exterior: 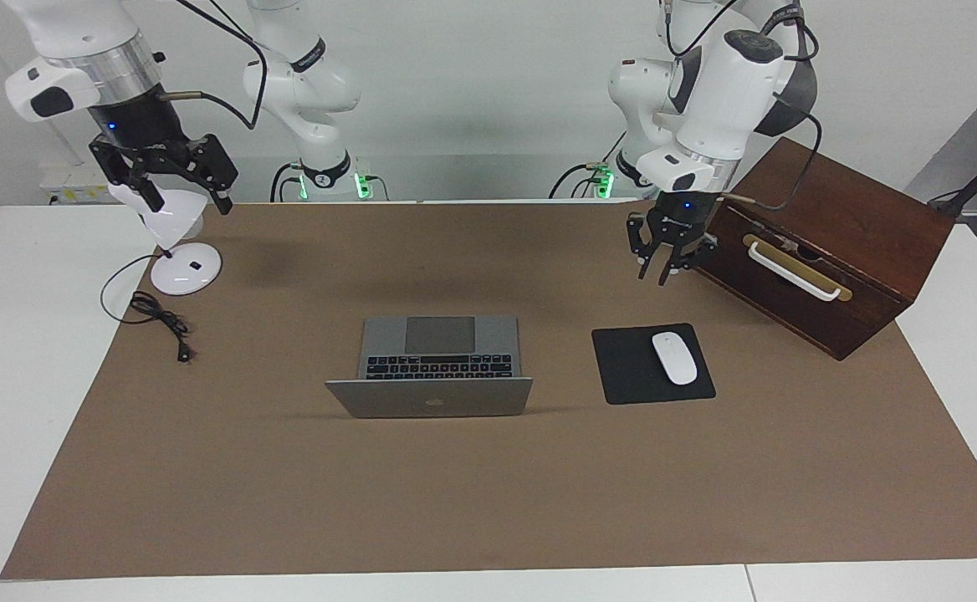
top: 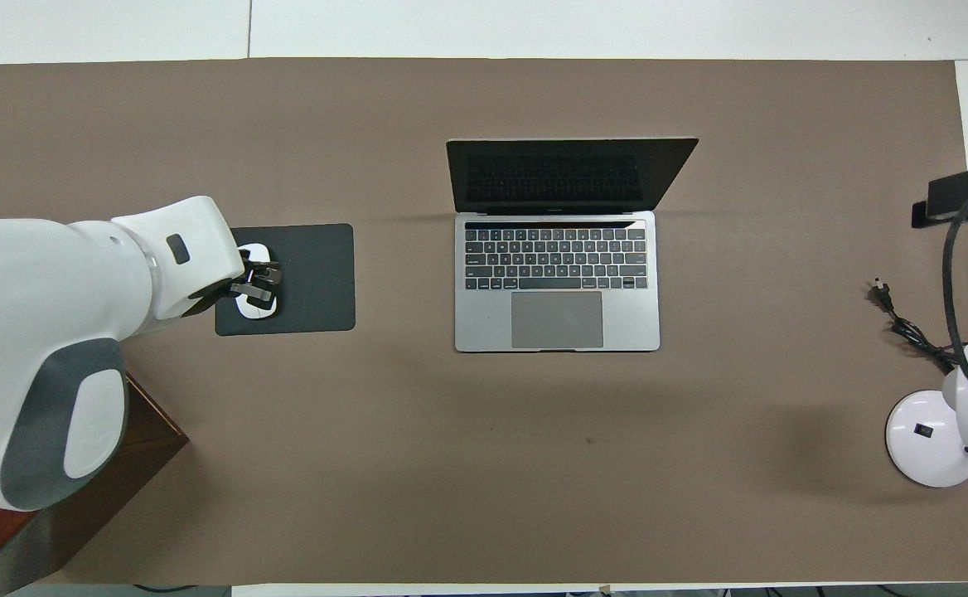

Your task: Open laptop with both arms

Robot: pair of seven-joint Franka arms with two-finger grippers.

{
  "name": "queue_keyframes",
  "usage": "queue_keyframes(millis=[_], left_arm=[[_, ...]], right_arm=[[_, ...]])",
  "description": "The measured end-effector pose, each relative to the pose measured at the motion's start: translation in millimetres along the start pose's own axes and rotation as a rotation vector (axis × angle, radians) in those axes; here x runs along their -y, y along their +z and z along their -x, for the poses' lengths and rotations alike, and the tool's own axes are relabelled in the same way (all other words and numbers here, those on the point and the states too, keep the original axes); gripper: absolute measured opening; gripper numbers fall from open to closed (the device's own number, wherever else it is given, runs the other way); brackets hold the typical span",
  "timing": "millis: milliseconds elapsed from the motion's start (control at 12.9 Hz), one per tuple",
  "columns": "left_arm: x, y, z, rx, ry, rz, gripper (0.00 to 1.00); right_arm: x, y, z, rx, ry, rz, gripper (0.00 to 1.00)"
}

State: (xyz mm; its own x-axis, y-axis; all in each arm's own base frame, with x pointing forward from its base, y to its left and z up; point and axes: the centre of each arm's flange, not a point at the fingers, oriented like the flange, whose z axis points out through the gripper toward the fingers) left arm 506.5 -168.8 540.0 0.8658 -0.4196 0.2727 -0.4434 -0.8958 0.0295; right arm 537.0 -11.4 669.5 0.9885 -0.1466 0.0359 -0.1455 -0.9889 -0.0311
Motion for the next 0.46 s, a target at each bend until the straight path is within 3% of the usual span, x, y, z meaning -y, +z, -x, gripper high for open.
queue_keyframes(millis=[155,309,464], left_arm=[[14.6,-12.4,7.1,0.007,-0.029,-0.007,0.71],[41.1,-27.6,17.4,0.009,-0.081,-0.021,0.97],[73.2,-40.2,32.2,0.028,-0.148,-0.034,1.00]], right_arm=[[-8.8,16.3,19.2,0.035,0.016,0.010,1.00],[-10.0,31.5,30.2,0.010,0.018,0.012,1.00],[-10.7,50.4,40.2,-0.015,0.020,0.014,1.00]])
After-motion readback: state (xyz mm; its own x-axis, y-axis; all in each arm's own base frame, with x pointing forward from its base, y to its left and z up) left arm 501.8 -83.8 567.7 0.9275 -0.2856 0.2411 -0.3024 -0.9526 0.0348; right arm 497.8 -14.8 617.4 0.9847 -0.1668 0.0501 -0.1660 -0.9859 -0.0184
